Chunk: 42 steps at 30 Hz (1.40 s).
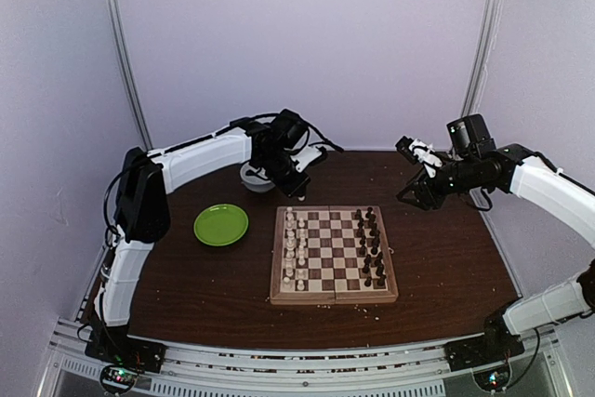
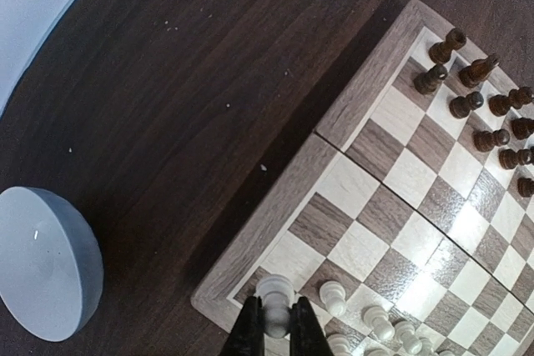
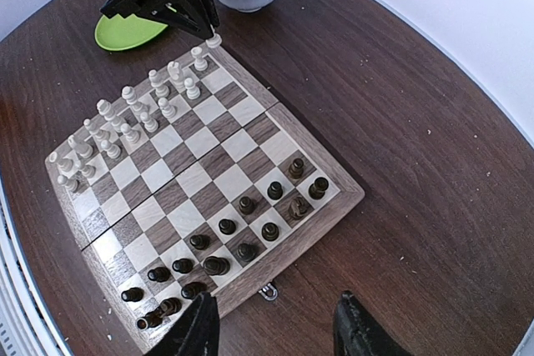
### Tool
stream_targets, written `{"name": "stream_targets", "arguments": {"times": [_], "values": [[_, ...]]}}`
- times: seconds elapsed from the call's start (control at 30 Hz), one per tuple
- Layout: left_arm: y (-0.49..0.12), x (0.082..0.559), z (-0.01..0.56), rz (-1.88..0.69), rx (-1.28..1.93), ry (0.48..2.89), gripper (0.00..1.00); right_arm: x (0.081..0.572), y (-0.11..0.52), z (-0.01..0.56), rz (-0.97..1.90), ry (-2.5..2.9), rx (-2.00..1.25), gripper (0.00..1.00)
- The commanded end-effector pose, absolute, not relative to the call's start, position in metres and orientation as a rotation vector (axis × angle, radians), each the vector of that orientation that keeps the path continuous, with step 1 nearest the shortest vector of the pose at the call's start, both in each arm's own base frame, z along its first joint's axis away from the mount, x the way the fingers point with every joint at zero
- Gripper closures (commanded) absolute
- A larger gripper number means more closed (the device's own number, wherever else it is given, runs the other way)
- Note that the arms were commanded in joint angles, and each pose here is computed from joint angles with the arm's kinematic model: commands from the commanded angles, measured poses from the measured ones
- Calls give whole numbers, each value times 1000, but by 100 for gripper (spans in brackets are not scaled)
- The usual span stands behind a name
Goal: Set up the chess pieces on the board
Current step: Place the pawn on a2.
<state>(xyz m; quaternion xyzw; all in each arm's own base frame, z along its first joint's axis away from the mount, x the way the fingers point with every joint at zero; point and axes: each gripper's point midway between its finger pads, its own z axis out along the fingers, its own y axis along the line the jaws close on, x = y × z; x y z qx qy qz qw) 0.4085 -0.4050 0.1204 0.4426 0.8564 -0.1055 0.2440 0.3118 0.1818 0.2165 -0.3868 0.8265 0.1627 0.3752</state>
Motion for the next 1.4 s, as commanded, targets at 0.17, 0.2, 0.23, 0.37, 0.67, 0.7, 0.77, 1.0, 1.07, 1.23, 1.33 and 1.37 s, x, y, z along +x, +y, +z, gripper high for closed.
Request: {"name": "stream_targets", "arguments": {"times": [0.17, 0.2, 0.23, 0.37, 0.67, 0.7, 0.77, 1.0, 1.07, 1.23, 1.33, 1.37], "values": [[-421, 414, 121, -340, 1199, 2308, 97, 315, 179, 212, 406, 2129, -981, 53], [-422, 414, 119, -341, 1199, 2312, 97, 315, 179, 212, 405, 2130, -982, 53], [-421, 413, 116, -338, 1202, 2317, 97, 315, 180, 212, 405, 2130, -983, 53], [-421, 412, 107, -336, 1210, 2333, 97, 315, 180, 210, 407, 2135, -985, 53], [-421, 408, 91, -345, 1229, 2363, 97, 316, 180, 207, 409, 2144, -992, 53], [-420, 408, 89, -343, 1230, 2366, 97, 316, 180, 207, 409, 2146, -992, 53], [-420, 408, 87, -337, 1231, 2370, 97, 316, 180, 206, 410, 2147, -993, 53], [-418, 407, 81, -329, 1237, 2380, 97, 315, 180, 205, 413, 2151, -998, 53], [-417, 407, 79, -326, 1239, 2386, 97, 316, 180, 205, 413, 2152, -998, 53], [-415, 404, 73, -326, 1246, 2401, 97, 315, 181, 204, 414, 2153, -1002, 53], [-414, 403, 70, -325, 1249, 2408, 97, 315, 181, 203, 418, 2157, -1002, 53], [-414, 402, 70, -325, 1251, 2408, 97, 315, 181, 204, 418, 2156, -1002, 53]]}}
